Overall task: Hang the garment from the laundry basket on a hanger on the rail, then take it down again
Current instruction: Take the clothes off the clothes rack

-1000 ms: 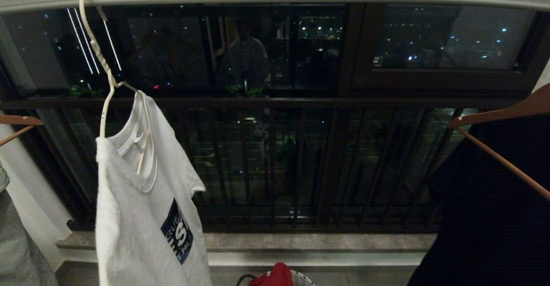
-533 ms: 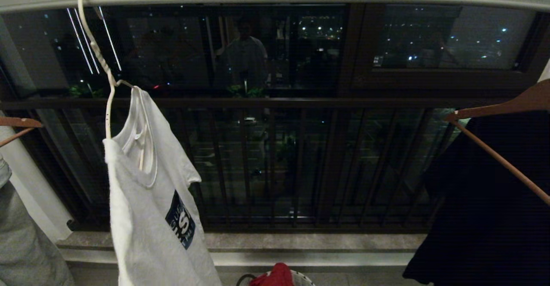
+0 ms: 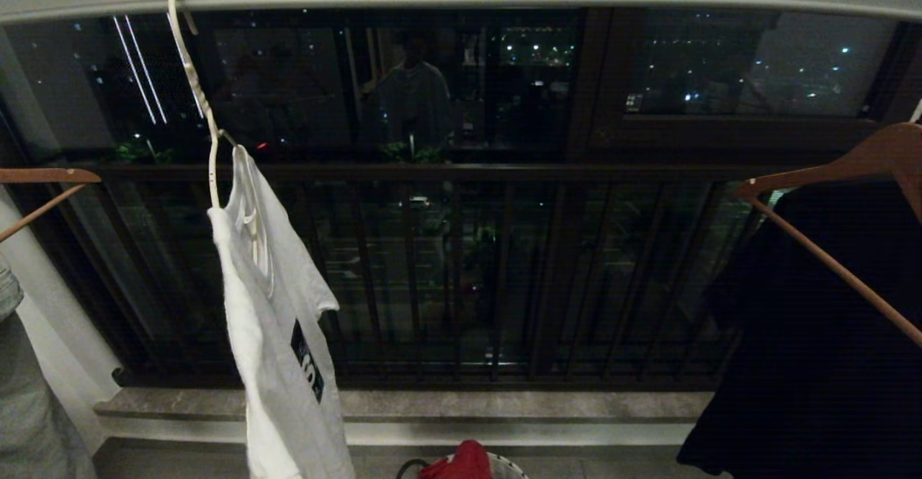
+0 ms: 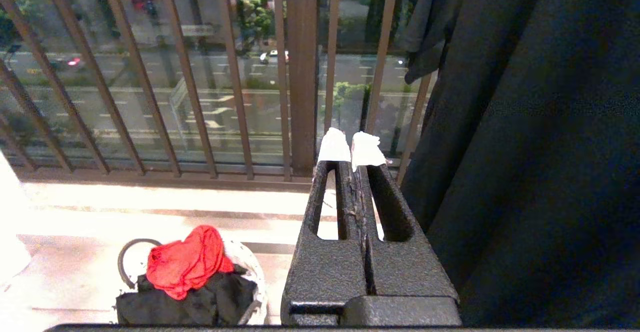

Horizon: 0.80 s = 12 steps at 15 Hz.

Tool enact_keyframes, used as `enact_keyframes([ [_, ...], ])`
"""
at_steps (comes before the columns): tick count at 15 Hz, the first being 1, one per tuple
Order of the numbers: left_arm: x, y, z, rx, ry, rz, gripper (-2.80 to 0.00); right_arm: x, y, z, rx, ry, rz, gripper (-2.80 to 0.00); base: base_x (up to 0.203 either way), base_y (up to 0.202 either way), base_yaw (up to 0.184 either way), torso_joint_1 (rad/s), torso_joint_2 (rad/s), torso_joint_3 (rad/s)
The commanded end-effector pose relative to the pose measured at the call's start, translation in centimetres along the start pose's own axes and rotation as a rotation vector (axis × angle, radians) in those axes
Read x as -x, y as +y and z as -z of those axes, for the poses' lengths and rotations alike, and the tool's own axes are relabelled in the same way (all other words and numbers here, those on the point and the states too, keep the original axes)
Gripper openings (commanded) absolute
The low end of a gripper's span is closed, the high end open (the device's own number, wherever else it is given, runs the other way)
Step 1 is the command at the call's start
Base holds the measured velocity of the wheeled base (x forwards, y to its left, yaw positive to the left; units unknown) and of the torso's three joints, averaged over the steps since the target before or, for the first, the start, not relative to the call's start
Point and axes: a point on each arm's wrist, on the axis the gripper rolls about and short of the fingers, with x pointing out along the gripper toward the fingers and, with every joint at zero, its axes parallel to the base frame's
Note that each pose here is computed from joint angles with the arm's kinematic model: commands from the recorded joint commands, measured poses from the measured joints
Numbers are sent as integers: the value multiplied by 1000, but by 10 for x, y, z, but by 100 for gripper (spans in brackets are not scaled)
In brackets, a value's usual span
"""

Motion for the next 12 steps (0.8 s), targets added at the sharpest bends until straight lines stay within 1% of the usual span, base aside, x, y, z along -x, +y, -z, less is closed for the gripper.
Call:
enact_keyframes([
  [1, 0, 0, -31, 1, -41, 51, -280, 0, 0, 0, 1, 2, -1, -280, 0, 0, 0, 0, 0, 0],
  [3, -8, 0, -55, 5, -24, 112, -280, 0, 0, 0, 0, 2, -1, -280, 0, 0, 0, 0, 0, 0],
  [6, -38, 1, -92, 17, 48, 196, -280, 0, 0, 0, 1, 2, -1, -280, 0, 0, 0, 0, 0, 0],
  [8, -69, 3, -116, 29, 120, 225, -280, 0, 0, 0, 0, 4, -1, -280, 0, 0, 0, 0, 0, 0],
  [10, -91, 5, -151, 36, 139, 239, -280, 0, 0, 0, 0, 2, -1, -280, 0, 0, 0, 0, 0, 0],
  [11, -98, 6, -170, 52, 150, 242, -280, 0, 0, 0, 0, 2, -1, -280, 0, 0, 0, 0, 0, 0],
  [12, -105, 7, -188, 81, 169, 244, -280, 0, 0, 0, 0, 3, -1, -280, 0, 0, 0, 0, 0, 0],
])
